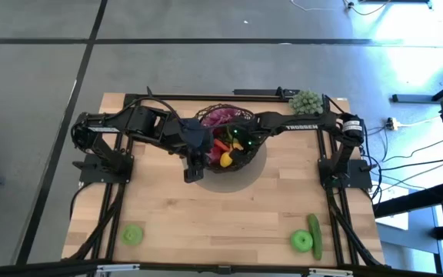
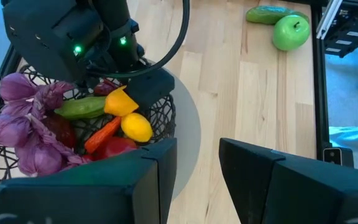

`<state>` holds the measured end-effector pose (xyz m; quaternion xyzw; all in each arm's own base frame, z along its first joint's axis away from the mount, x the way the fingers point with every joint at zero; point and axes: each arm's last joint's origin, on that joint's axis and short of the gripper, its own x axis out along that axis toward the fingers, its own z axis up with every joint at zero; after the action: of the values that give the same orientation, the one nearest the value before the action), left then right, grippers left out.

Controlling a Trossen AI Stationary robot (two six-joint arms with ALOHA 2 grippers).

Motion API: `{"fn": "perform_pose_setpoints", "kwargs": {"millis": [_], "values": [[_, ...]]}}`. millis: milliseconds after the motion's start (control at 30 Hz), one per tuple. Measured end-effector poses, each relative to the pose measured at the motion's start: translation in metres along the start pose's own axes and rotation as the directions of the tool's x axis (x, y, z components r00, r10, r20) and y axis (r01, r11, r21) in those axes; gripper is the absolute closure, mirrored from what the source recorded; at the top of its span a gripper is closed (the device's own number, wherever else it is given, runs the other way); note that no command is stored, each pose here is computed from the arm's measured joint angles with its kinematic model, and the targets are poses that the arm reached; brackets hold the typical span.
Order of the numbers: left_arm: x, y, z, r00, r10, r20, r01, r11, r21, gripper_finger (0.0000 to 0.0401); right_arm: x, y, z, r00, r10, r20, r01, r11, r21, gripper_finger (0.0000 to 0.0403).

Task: Build produce basket
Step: Put the lemon into the wire basket, then put the green apple into the wire basket

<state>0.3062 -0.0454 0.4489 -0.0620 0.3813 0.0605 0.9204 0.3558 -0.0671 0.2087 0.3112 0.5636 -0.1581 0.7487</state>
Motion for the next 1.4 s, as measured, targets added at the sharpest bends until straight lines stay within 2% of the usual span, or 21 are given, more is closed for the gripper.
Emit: {"fn": "perform_pose_setpoints", "kwargs": {"millis": [100, 233, 467, 533, 667, 800, 933, 1000, 1100, 1267, 1400], "values": [[0.0, 0.0, 0.0, 1.0, 0.0, 0.0, 0.0, 1.0, 0.0, 0.0291, -0.005, -0.001, -0.004, 0.999, -0.036, -0.006, 0.036, 0.999, 0.008, 0.0116], [0.0, 0.0, 0.0, 1.0, 0.0, 0.0, 0.0, 1.0, 0.0, 0.0291, -0.024, 0.007, -0.012, 0.993, -0.095, 0.071, 0.095, 0.995, 0.003, 0.0116], [0.0, 0.0, 0.0, 1.0, 0.0, 0.0, 0.0, 1.0, 0.0, 0.0291, -0.069, 0.028, -0.034, 0.971, -0.079, 0.224, 0.091, 0.995, -0.041, 0.0116], [0.0, 0.0, 0.0, 1.0, 0.0, 0.0, 0.0, 1.0, 0.0, 0.0291, -0.084, 0.035, -0.043, 0.957, -0.075, 0.282, 0.101, 0.992, -0.079, 0.0116], [0.0, 0.0, 0.0, 1.0, 0.0, 0.0, 0.0, 1.0, 0.0, 0.0291, -0.11, 0.05, -0.065, 0.934, -0.017, 0.357, 0.108, 0.965, -0.237, 0.0116], [0.0, 0.0, 0.0, 1.0, -0.001, 0.0, 0.001, 1.0, 0.0, 0.0291, -0.13, 0.062, -0.087, 0.922, 0.067, 0.38, 0.093, 0.916, -0.389, 0.0116], [0.0, 0.0, 0.0, 1.0, 0.0, 0.0, 0.0, 1.0, 0.0, 0.0291, -0.146, 0.073, -0.11, 0.919, 0.17, 0.356, 0.055, 0.838, -0.544, 0.0116], [0.0, 0.0, 0.0, 1.0, 0.0, 0.0, 0.0, 1.0, 0.0, 0.0291, -0.153, 0.076, -0.121, 0.921, 0.216, 0.325, 0.027, 0.797, -0.604, 0.0116], [0.0, 0.0, 0.0, 1.0, 0.0, 0.0, 0.0, 1.0, 0.001, 0.0291, -0.159, 0.078, -0.133, 0.925, 0.261, 0.276, -0.021, 0.759, -0.65, 0.0116], [0.0, 0.0, 0.0, 1.0, 0.0, 0.0, 0.0, 1.0, 0.002, 0.0291, -0.162, 0.078, -0.157, 0.954, 0.281, 0.107, -0.124, 0.691, -0.712, 0.0116], [0.0, -0.001, 0.0, 1.0, -0.004, -0.001, 0.004, 1.0, 0.005, 0.0291, -0.16, 0.082, -0.181, 0.962, 0.263, -0.072, -0.218, 0.586, -0.78, 0.0116]]}}
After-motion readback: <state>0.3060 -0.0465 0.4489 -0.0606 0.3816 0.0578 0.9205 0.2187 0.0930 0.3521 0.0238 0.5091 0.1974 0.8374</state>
